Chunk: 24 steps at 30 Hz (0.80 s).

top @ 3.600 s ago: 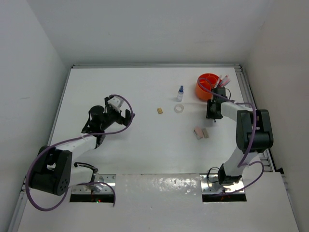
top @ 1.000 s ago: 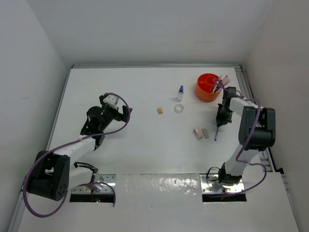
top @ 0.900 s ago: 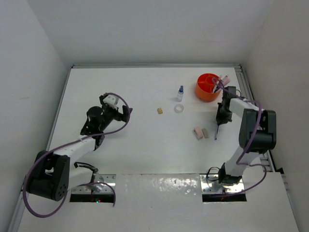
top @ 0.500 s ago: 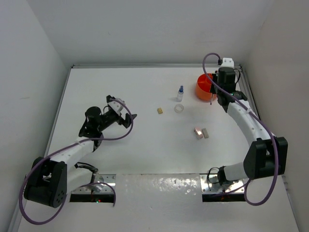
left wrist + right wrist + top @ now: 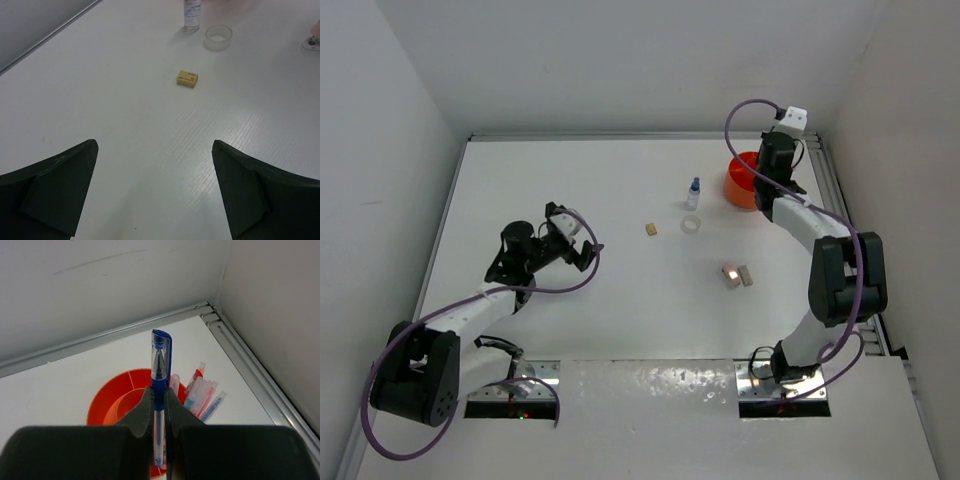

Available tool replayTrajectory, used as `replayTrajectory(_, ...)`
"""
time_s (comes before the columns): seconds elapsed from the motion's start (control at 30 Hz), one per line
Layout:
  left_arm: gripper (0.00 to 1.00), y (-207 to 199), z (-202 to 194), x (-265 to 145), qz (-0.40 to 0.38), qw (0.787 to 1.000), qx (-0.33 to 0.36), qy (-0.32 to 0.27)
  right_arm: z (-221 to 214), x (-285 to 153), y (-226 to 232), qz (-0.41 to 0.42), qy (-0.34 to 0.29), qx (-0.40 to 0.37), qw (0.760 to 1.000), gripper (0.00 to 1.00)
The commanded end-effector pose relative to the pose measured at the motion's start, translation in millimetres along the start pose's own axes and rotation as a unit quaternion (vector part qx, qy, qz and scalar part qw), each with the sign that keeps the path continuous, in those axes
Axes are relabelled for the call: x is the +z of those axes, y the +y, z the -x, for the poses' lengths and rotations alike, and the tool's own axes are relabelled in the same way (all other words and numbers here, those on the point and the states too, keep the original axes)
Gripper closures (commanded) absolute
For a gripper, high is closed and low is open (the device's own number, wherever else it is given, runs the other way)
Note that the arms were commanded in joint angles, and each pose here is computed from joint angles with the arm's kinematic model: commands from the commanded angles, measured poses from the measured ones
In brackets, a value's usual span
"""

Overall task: Sort the stationery into containers
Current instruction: Place the pen in the storage box.

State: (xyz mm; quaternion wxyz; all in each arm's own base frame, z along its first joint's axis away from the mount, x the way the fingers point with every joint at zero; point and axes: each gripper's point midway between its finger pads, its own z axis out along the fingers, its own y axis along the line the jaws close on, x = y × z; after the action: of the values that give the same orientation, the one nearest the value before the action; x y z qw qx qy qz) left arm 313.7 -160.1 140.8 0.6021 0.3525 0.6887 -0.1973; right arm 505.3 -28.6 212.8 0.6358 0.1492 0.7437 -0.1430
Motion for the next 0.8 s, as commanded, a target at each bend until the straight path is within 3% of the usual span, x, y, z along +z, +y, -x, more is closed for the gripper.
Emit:
replayTrajectory(0.0, 0.05, -0.9, 1.3, 1.4, -0.001, 1.000, 0.013, -0.007, 36.6, 12.6, -3.2, -0.015, -0.054, 0.055, 0.997, 1.00)
replayTrajectory(0.77, 0.05, 8.3, 3.9, 3.8, 0.012, 1.000, 0.014, -0.006, -65.0, 24.4, -18.9, -0.047, 0.023, 0.093, 0.994, 1.00)
